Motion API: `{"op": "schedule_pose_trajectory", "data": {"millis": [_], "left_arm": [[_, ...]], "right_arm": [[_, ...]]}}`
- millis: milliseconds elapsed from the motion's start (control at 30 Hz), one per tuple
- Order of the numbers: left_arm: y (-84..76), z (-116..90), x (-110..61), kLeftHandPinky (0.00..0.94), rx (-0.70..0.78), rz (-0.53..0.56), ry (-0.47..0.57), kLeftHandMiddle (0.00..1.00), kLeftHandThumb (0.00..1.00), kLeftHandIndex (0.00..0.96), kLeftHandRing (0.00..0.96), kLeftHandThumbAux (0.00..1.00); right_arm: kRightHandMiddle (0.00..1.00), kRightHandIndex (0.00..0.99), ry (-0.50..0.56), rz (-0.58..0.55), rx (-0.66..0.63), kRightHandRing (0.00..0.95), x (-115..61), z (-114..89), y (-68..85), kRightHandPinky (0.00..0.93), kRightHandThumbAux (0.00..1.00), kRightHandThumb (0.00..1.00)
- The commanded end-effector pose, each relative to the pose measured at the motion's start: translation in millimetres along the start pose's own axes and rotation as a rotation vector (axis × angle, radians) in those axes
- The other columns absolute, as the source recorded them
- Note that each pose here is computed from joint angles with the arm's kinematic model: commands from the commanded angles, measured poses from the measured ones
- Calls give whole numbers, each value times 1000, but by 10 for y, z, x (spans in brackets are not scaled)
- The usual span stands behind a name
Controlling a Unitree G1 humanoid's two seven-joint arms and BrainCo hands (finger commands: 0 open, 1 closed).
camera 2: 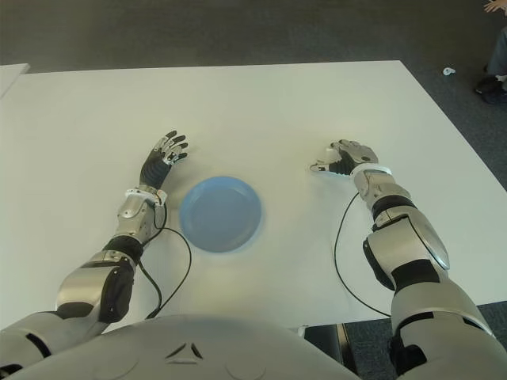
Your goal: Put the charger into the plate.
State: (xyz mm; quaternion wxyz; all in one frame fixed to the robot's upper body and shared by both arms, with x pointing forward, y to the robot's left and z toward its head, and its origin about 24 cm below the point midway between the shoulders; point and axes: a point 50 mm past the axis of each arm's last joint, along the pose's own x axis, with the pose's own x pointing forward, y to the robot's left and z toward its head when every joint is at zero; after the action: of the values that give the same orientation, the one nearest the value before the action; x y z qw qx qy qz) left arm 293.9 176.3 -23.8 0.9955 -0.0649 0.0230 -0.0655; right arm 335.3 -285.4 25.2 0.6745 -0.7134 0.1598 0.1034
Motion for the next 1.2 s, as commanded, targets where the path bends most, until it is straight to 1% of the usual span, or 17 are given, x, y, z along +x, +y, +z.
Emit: {"op": "schedule_pose_trajectory", "data": {"millis": [33, 233, 367, 800, 933, 1033, 1200], "left_arm": [[45, -113, -91, 219, -22, 10, 58, 179, 40, 129, 185, 527], [47, -114, -93, 215, -26, 8, 59, 176, 42, 130, 183, 523], [47, -110, -93, 215, -27, 7, 57, 174, 40, 129, 181, 520], [35, -105, -87, 212, -22, 5, 54, 174, 36, 123, 182, 513], [32, -105, -84, 210, -19, 6, 55, 174, 31, 123, 181, 510], [30, -106, -79, 214, -22, 9, 58, 176, 29, 125, 182, 509], [27, -105, -75, 224, -23, 13, 58, 186, 34, 133, 192, 513]], "right_arm": [[0, 0, -9, 111, -24, 0, -59, 30, 281, 0, 215, 405], [0, 0, -22, 130, -34, 0, -78, 43, 344, 0, 228, 397], [0, 0, -32, 131, -39, 0, -85, 46, 360, 0, 242, 398], [0, 0, -71, 120, -75, 1, -100, 51, 366, 30, 274, 407], [4, 0, -114, 94, -102, 7, -76, 110, 303, 36, 273, 404], [7, 0, -128, 83, -132, 10, -100, 79, 324, 36, 272, 399], [1, 0, -150, 61, -172, 2, -102, 84, 309, 22, 269, 378]]}}
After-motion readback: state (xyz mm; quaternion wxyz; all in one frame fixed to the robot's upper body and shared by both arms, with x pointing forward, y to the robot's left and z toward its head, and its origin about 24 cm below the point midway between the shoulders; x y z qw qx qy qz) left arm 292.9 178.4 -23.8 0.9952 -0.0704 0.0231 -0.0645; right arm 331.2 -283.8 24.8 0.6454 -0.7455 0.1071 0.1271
